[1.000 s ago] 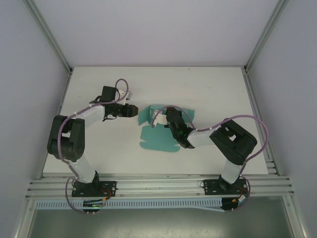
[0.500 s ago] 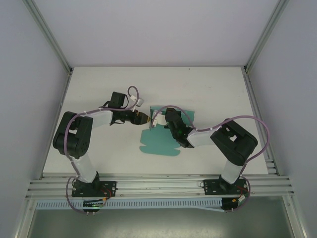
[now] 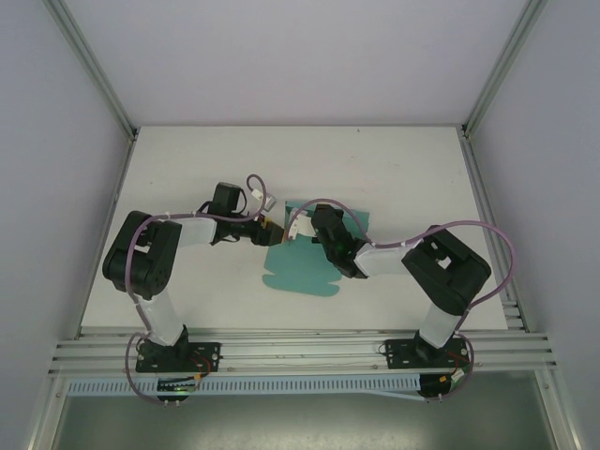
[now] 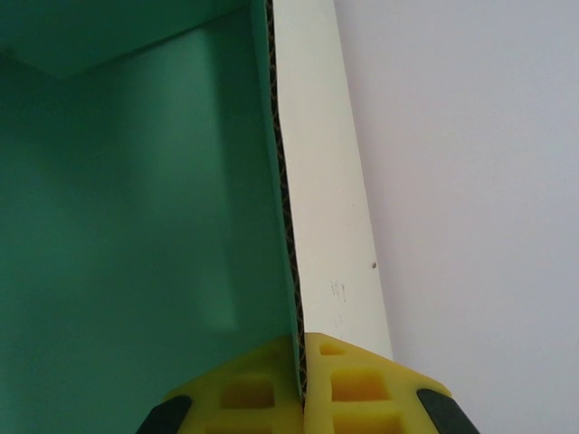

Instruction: Assemble paper box

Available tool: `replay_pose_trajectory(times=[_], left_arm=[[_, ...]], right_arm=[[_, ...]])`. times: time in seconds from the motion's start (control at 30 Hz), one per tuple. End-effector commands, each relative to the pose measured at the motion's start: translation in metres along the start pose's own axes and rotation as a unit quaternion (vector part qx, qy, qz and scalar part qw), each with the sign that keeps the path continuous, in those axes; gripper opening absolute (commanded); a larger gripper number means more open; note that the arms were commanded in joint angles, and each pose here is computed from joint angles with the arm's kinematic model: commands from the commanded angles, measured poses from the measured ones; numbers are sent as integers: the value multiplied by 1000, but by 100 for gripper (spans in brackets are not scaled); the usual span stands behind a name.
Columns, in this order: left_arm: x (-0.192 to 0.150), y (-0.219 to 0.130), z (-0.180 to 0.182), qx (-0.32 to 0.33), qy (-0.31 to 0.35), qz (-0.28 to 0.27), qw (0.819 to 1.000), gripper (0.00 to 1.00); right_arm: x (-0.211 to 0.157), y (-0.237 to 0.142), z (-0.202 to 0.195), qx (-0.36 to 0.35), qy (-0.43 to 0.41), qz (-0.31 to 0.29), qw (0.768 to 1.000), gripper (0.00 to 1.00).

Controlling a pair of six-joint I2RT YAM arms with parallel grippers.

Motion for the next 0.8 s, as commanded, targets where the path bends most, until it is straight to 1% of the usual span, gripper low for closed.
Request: replay_pose_trajectory(times=[0.0, 0.03, 0.1, 0.13, 0.17, 0.3, 0.37, 0.43, 0.5, 0.53, 0.6, 0.63, 0.7, 0.77], left_arm=[[15, 8, -1, -14, 35, -19, 999, 61], [19, 10, 0, -19, 39, -21, 999, 62], [26, 13, 3, -8, 43, -34, 998, 61], [29, 13, 4, -7, 48, -41, 998, 62], [31, 14, 5, -7, 51, -45, 998, 65], [31, 15, 7, 1, 59, -57, 997, 66], [32, 14, 11, 16, 58, -80, 995, 66], [36, 12, 10, 15, 62, -106, 992, 64], [38, 13, 7, 19, 72, -125, 989, 64], [38, 13, 4, 17, 80, -128, 988, 64], [37, 14, -1, 17, 95, -129, 987, 70], [37, 14, -1, 21, 95, -131, 987, 71], [35, 16, 2, 29, 96, -132, 986, 68], [36, 17, 5, 38, 93, -135, 986, 67]], right_arm=[[4, -4, -2, 16, 8, -12, 1000, 0], [5, -4, -3, 17, 8, -14, 1000, 0], [7, -5, -2, 20, 8, -19, 1000, 0], [7, -5, 0, 23, 10, -22, 999, 0], [8, -5, 3, 28, 12, -24, 999, 0], [11, -8, 13, 31, 10, -26, 999, 0], [10, -10, 19, 32, 6, -21, 999, 0], [10, -12, 24, 37, 4, -15, 999, 0], [11, -15, 29, 42, 1, -12, 999, 0], [12, -16, 31, 43, -1, -11, 999, 0], [14, -19, 34, 43, -1, -8, 999, 0], [14, -19, 36, 43, 0, -5, 999, 0], [15, -22, 38, 42, 6, -4, 999, 0], [17, -25, 41, 48, 7, -3, 999, 0]])
Point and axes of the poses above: each hand's point on the last joint's axis, 136 mm out from that joint toward the fingers, its own y axis out along the fingers, its own z axis along the line the jaws close on, x = y × z, the point moved 6 cm from there along -y, back along the fingers, and after that the axes turned 11 degrees about -y, right-handed, at the moved point
